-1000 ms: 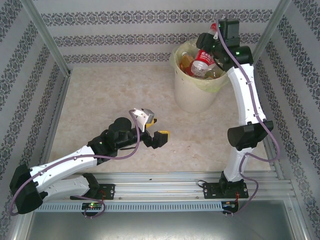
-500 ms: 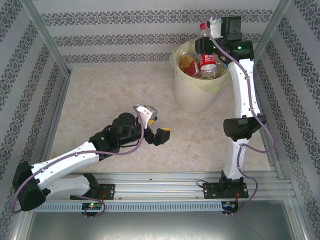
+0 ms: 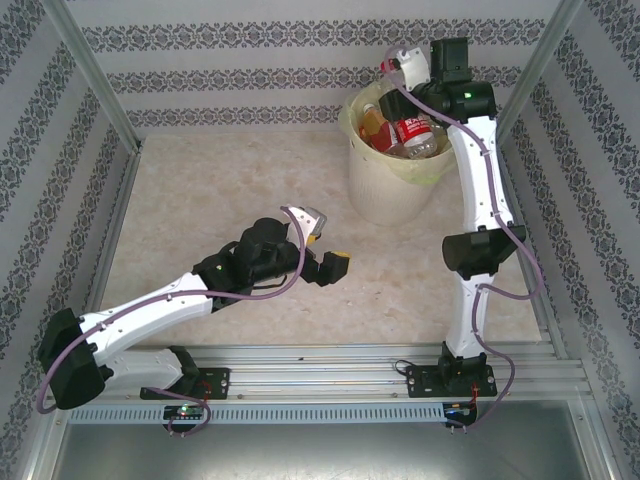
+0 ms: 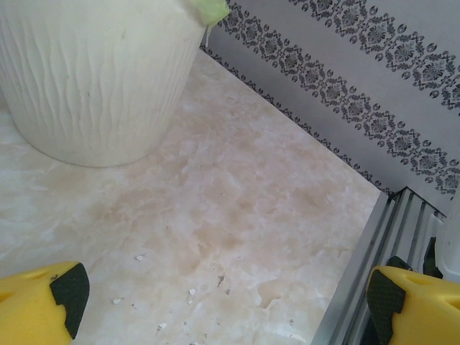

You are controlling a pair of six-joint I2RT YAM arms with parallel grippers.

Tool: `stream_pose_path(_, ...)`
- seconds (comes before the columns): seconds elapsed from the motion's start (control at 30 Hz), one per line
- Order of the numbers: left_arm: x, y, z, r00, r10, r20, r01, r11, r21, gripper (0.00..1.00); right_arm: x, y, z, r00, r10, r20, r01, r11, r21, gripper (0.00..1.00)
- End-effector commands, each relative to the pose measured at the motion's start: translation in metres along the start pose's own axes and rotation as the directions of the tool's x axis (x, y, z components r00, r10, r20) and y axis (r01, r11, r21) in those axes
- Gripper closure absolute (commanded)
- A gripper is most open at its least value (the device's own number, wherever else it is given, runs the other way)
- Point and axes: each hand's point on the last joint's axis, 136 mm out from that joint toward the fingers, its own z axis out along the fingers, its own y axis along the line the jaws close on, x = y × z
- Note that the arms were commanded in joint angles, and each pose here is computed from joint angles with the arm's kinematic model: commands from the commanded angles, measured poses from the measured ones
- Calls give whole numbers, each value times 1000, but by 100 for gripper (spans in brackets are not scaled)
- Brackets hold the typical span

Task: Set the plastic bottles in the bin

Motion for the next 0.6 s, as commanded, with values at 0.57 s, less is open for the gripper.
stream_pose_path(0.57,-17,2,-10,999,-1,46,2,1000,-9,0,4,21,-7,999,-21,-28,21,1000,2,9)
